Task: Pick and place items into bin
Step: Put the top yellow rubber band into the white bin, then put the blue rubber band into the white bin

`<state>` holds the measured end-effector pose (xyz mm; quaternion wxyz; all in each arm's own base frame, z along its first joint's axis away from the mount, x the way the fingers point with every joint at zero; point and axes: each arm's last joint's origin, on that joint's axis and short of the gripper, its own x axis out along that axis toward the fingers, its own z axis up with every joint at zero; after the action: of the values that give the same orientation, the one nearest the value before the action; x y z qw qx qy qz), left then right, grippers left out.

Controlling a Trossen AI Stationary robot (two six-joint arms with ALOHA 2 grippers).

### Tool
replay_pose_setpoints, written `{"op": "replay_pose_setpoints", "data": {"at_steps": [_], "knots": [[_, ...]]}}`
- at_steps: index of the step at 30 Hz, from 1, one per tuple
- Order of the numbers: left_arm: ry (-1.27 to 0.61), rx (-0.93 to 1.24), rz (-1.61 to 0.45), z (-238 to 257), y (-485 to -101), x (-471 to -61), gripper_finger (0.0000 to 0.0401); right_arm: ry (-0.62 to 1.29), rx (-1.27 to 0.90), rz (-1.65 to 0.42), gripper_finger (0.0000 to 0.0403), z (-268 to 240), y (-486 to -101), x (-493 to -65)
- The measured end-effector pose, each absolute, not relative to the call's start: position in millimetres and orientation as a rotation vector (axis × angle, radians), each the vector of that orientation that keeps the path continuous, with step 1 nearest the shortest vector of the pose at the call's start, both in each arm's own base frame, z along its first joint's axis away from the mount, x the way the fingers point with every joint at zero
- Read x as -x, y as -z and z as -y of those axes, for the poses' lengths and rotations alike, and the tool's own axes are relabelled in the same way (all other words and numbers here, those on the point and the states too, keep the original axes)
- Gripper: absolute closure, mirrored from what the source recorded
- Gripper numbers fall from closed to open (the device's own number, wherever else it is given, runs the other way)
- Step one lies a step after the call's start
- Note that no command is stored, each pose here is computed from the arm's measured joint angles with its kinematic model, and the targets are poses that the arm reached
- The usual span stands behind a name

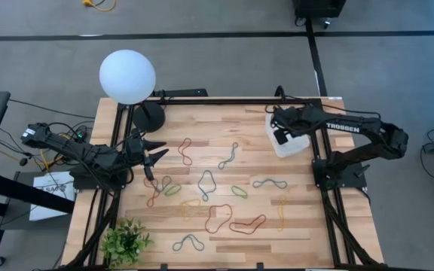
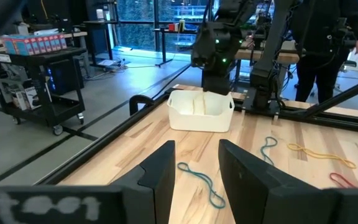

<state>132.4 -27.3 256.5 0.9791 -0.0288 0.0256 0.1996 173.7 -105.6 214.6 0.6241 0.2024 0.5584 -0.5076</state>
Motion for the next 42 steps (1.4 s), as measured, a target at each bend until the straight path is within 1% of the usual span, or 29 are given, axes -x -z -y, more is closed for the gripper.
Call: {"op": "replay_pose_setpoints", "data": {"at_steps": [5, 8, 11, 17, 21, 25, 29, 32, 34, 38, 42], "knots": [[-0.402, 0.056, -0.053, 27.3, -256.4, -132.4, 0.0287, 1.054, -0.454, -1.152, 0.0403, 109.2, -216.6, -189.9], [-0.402, 0.055, -0.053, 27.2, -256.3, -132.4, 0.0287, 1.045, -0.448, -1.112, 0.0397, 111.2, -217.9, -193.4], [-0.402, 0.055, -0.054, 27.2, -256.3, -132.4, 0.0287, 1.044, -0.449, -1.158, 0.0376, 111.7, -212.6, -194.1], [-0.402, 0.055, -0.053, 27.2, -256.4, -132.4, 0.0287, 1.028, -0.451, -1.281, 0.0322, 113.8, -191.4, -202.5], [-0.403, 0.055, -0.053, 27.2, -256.4, -132.4, 0.0287, 0.97, -0.414, -1.356, 0.0302, 109.1, -181.4, -212.5], [-0.402, 0.055, -0.053, 27.2, -256.4, -132.4, 0.0287, 0.89, -0.361, -1.343, 0.0297, 98.8, -195.1, -228.0], [-0.403, 0.055, -0.053, 27.2, -256.4, -132.4, 0.0287, 0.816, -0.314, -1.267, 0.0297, 81.9, -227.7, -242.5], [-0.403, 0.055, -0.053, 27.2, -256.4, -132.4, 0.0287, 0.723, -0.303, -1.171, 0.0297, 64.7, -250.1, -252.2], [-0.403, 0.055, -0.053, 27.2, -256.4, -132.4, 0.0287, 0.607, -0.326, -1.135, 0.0297, 50.6, -257.8, -258.0], [-0.403, 0.055, -0.054, 27.2, -256.3, -132.4, 0.0287, 0.299, -0.307, -1.196, 0.0297, 16.2, -256.3, -263.7], [-0.403, 0.055, -0.054, 27.2, -256.3, -132.4, 0.0287, 0.184, -0.221, -1.279, 0.0297, -16.8, -241.5, -271.4]]}}
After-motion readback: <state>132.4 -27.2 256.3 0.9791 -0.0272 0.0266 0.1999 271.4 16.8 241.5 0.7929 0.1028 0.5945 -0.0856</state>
